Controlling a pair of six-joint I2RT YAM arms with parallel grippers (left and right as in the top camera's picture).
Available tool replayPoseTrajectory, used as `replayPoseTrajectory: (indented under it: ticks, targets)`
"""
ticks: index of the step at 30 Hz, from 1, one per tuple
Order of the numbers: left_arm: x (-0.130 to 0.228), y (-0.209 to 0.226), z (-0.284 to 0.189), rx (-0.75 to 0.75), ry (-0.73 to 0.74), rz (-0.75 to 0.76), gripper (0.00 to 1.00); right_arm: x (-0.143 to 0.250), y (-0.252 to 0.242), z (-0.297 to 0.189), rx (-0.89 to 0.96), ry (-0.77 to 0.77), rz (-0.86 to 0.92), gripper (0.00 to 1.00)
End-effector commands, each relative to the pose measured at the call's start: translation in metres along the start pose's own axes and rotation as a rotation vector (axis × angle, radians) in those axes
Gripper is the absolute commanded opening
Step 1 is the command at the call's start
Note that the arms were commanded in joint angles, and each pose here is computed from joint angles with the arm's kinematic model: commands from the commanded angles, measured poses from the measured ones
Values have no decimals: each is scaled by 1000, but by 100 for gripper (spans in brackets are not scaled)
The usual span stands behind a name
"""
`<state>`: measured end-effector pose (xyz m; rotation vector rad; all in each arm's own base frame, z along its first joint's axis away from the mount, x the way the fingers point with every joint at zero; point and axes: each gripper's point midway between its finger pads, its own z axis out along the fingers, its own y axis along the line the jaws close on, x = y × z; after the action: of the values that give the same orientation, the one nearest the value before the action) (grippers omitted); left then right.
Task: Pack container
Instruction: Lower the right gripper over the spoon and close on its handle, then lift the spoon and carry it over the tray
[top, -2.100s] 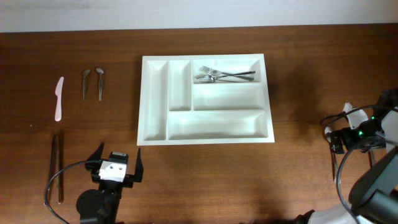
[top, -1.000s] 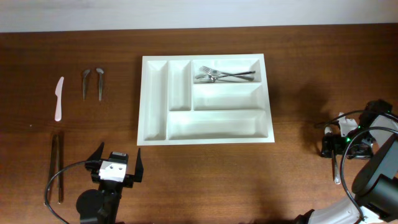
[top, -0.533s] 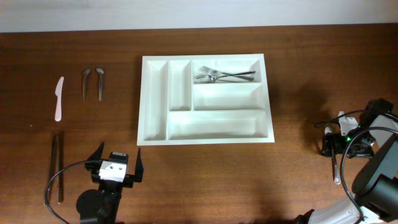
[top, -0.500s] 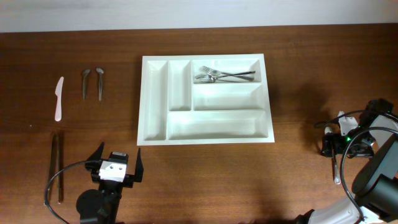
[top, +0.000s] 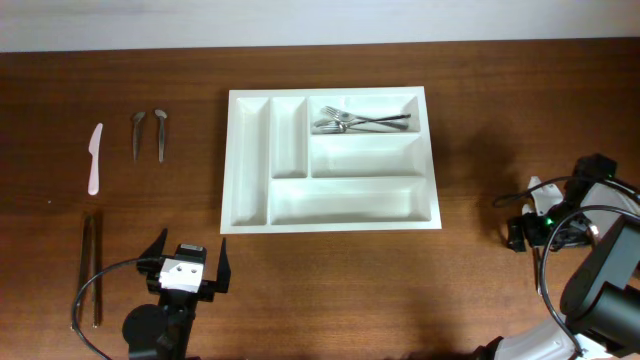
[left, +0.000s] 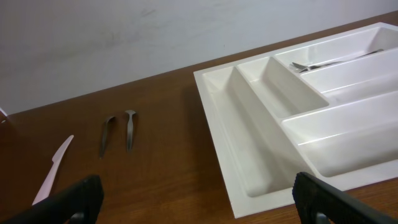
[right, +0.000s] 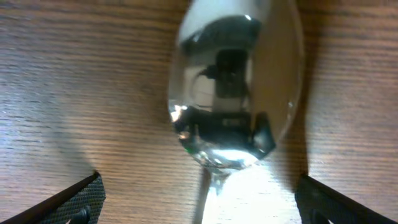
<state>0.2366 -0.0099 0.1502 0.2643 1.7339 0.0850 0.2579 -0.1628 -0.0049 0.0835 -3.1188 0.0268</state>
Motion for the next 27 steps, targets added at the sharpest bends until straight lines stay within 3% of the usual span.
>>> replayPoseTrajectory:
  ticks: [1, 8, 10, 13, 15, 27]
  targets:
    - [2, -1, 0, -1, 4, -2, 99, 13, 12, 20, -23, 65, -11, 99]
    - [2, -1, 0, -1, 4, -2, 99, 13, 12, 20, -23, 64, -10, 98]
    - [2, -1, 0, -1, 4, -2, 99, 14, 12, 20, -24, 65, -10, 92]
    - [2, -1, 0, -1, 4, -2, 99, 14, 13, 20, -25, 68, -10, 67]
    - [2, -1, 0, -1, 4, -2, 99, 15, 13, 20, -26, 69, -10, 58]
    - [2, -1, 0, -1, 4, -2, 99, 26, 0, 19, 48, 133, -14, 36]
